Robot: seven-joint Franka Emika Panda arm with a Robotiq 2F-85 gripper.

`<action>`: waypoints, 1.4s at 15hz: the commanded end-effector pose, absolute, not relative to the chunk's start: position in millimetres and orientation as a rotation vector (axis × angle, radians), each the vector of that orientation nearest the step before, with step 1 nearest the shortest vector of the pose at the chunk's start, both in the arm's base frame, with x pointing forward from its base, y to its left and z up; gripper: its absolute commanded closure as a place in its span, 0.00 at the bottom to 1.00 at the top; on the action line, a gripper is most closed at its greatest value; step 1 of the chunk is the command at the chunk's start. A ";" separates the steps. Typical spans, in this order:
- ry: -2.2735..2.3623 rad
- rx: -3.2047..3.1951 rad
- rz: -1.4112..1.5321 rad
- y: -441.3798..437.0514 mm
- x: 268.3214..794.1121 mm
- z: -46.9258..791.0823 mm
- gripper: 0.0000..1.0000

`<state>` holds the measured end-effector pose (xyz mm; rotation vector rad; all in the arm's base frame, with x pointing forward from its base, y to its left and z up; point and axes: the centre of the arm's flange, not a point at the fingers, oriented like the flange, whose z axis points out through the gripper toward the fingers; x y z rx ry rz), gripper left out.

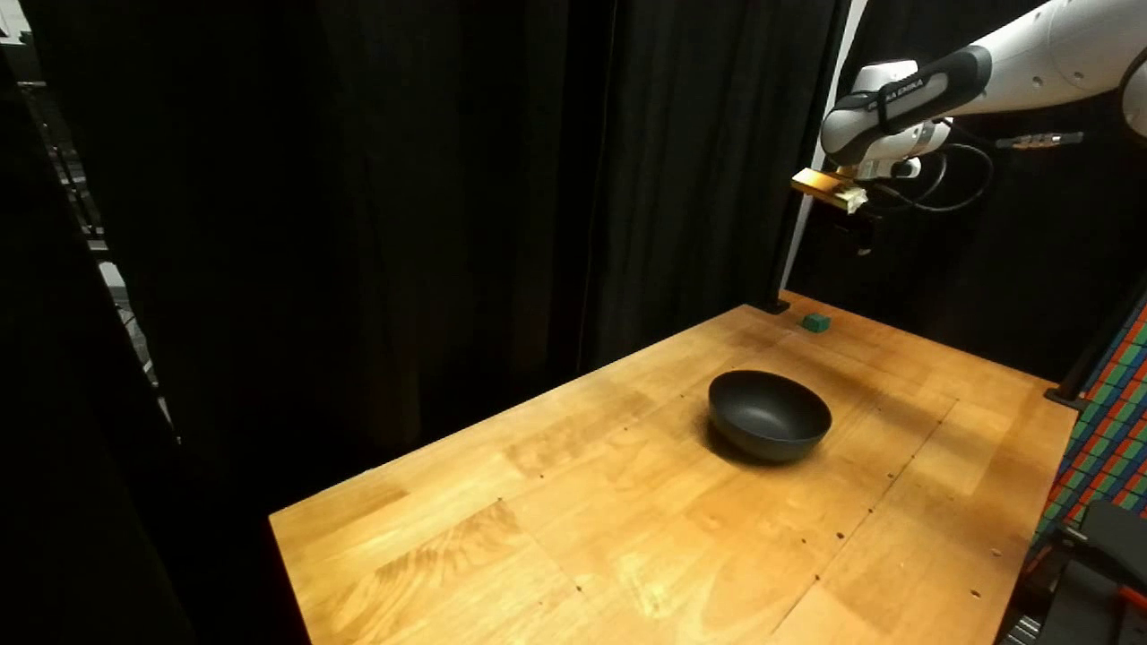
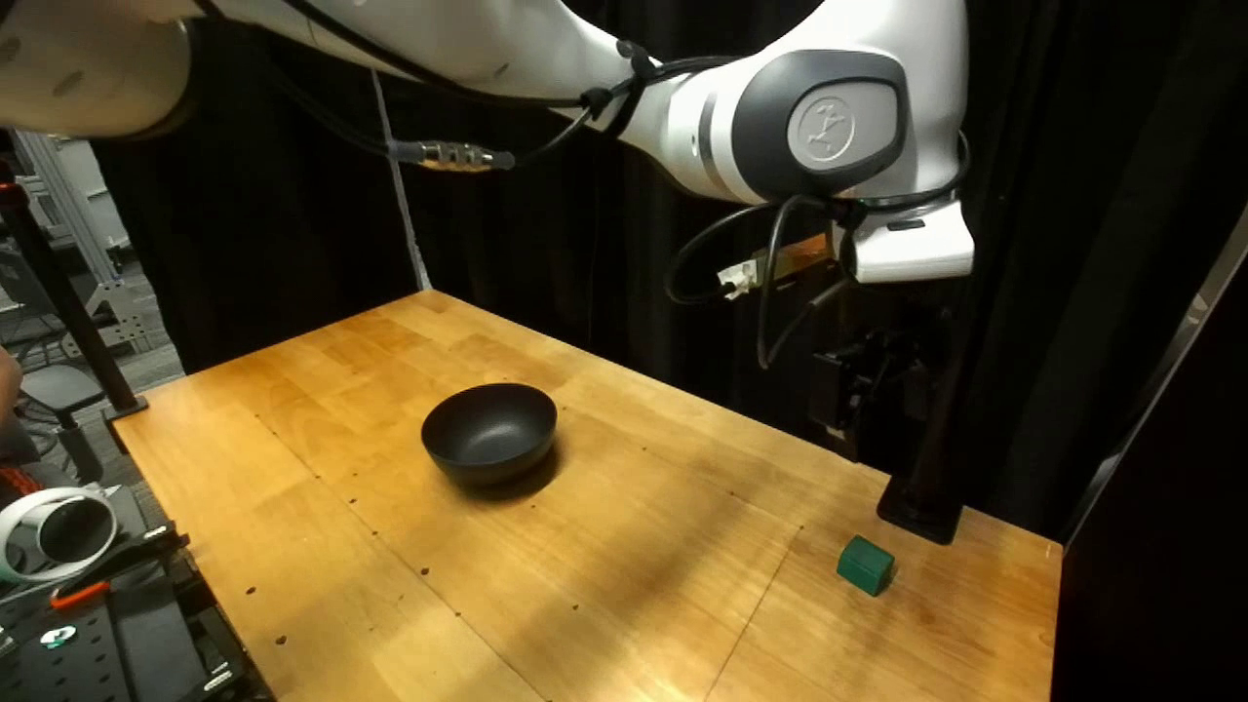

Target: Put the block in the bowl

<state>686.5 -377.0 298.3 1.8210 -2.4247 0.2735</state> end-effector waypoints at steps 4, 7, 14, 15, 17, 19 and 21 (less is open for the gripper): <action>-2.468 1.751 0.266 -385.1 691.0 296.2 0.00; -2.445 1.758 0.257 -378.8 691.3 286.5 0.00; -2.407 1.796 0.199 -358.7 692.1 216.0 0.00; -2.409 1.802 0.221 -358.1 692.5 206.6 0.00; -2.416 1.804 0.277 -361.5 694.9 190.6 0.00; -2.414 1.803 0.323 -365.0 695.8 177.1 0.00; -2.402 1.801 0.354 -368.1 695.1 165.4 0.00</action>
